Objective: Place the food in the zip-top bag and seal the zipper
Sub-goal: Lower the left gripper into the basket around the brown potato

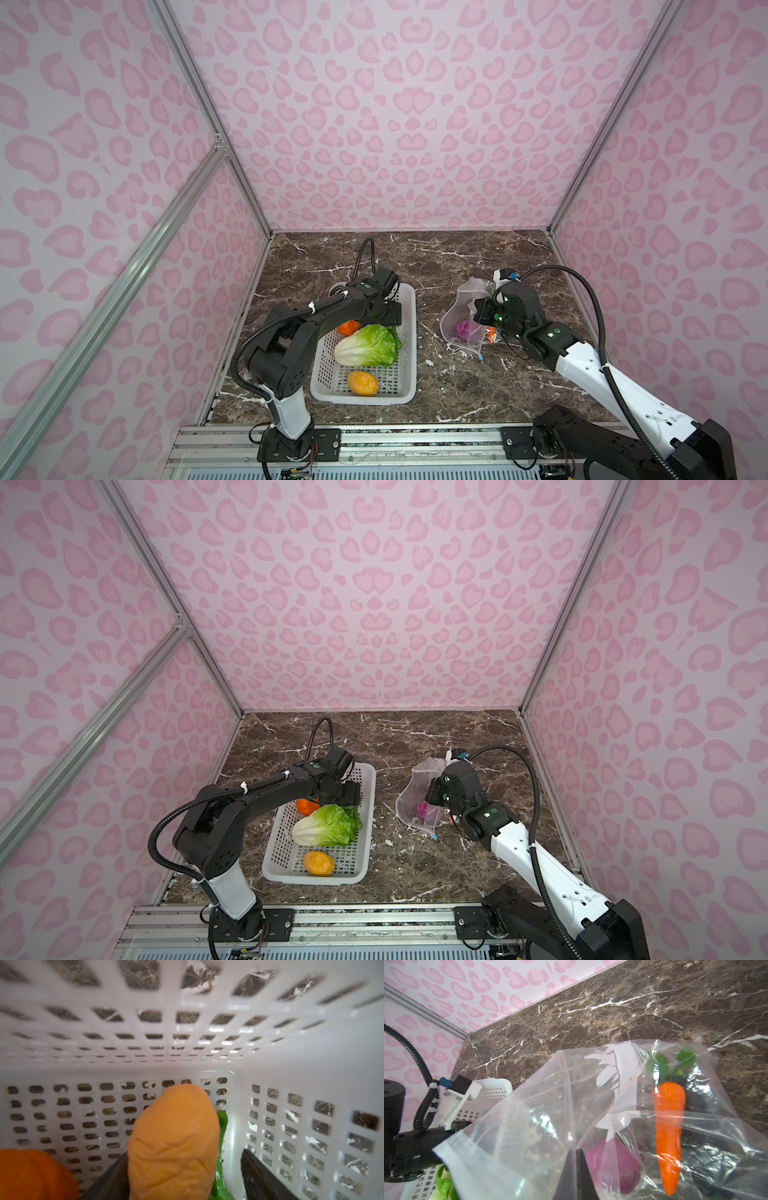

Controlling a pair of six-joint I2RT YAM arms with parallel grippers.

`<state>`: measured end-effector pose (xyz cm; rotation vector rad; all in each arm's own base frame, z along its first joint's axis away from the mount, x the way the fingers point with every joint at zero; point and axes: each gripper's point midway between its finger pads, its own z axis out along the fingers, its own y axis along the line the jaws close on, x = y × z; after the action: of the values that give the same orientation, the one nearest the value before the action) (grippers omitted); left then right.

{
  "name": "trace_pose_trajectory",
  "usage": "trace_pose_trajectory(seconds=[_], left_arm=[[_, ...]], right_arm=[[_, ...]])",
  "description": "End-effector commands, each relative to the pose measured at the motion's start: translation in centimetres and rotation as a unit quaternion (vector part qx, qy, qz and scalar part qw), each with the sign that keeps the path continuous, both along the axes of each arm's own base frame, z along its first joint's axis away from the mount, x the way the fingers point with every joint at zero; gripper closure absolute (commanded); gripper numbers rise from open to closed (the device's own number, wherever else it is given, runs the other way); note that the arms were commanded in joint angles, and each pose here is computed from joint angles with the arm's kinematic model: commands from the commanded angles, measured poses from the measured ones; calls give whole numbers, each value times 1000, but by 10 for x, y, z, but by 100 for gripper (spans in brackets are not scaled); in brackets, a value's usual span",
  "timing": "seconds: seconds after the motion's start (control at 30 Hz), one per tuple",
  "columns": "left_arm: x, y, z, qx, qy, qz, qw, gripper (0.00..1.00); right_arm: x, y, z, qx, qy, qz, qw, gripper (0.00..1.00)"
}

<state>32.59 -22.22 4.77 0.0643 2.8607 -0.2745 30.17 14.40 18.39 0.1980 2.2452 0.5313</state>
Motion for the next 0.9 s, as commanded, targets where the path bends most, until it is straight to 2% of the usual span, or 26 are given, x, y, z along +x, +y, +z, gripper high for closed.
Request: trace_pose_trajectory(seconds=[0.0, 0.17, 0.53, 0.7, 0.87], left_arm=[[8, -5, -4, 0, -3, 2, 1000, 19], [22, -1, -8, 27, -21, 7, 999, 19], [46, 19, 17, 85, -91, 30, 992, 18], [54, 19, 9, 96, -92, 31, 991, 18], [57, 10, -2, 79, -77, 30, 993, 18]], right_arm=[[0, -1, -1, 1, -1, -4, 1000, 100], [-2, -4, 0, -1, -4, -7, 1000, 100], [-1, -4, -2, 0, -2, -9, 1000, 100], [0, -2, -2, 0, -2, -6, 1000, 100], [-1, -3, -4, -4, 1, -6, 1000, 100]])
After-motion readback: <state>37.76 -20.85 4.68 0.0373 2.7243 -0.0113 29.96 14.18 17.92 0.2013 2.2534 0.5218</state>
